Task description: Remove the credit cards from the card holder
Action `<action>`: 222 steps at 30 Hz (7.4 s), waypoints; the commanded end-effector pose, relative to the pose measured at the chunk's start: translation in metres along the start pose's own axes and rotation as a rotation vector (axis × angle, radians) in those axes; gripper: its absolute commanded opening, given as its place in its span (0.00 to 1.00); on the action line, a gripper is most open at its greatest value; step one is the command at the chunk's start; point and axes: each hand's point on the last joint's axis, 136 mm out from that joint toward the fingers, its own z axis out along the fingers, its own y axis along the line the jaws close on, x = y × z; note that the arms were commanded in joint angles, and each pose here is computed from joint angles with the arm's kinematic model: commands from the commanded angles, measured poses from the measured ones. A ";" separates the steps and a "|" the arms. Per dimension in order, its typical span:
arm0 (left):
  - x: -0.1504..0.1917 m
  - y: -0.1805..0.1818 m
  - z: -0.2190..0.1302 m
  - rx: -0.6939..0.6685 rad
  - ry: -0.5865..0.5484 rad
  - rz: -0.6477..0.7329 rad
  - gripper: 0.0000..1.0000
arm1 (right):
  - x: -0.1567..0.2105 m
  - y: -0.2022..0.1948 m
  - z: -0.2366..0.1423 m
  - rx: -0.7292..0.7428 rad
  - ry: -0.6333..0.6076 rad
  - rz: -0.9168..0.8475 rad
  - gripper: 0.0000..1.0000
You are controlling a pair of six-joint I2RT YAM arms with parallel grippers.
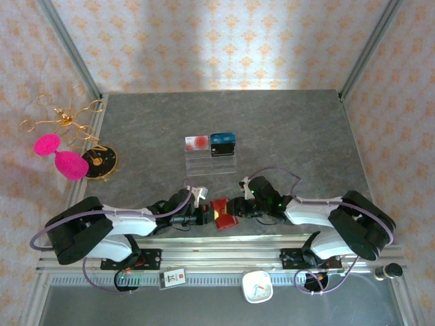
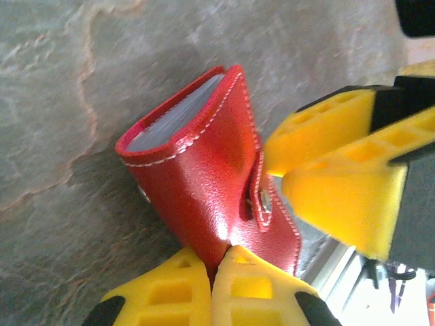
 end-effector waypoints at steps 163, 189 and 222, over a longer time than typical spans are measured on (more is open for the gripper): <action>-0.068 0.008 -0.036 -0.090 -0.274 -0.006 0.44 | -0.034 0.050 -0.007 0.108 -0.105 -0.161 0.20; -0.053 0.062 -0.050 -0.217 -0.280 -0.085 0.59 | -0.006 -0.049 0.015 0.408 -0.073 -0.046 0.07; -0.048 0.036 -0.054 -0.018 -0.300 -0.145 0.16 | -0.010 -0.041 0.016 0.381 -0.080 -0.046 0.06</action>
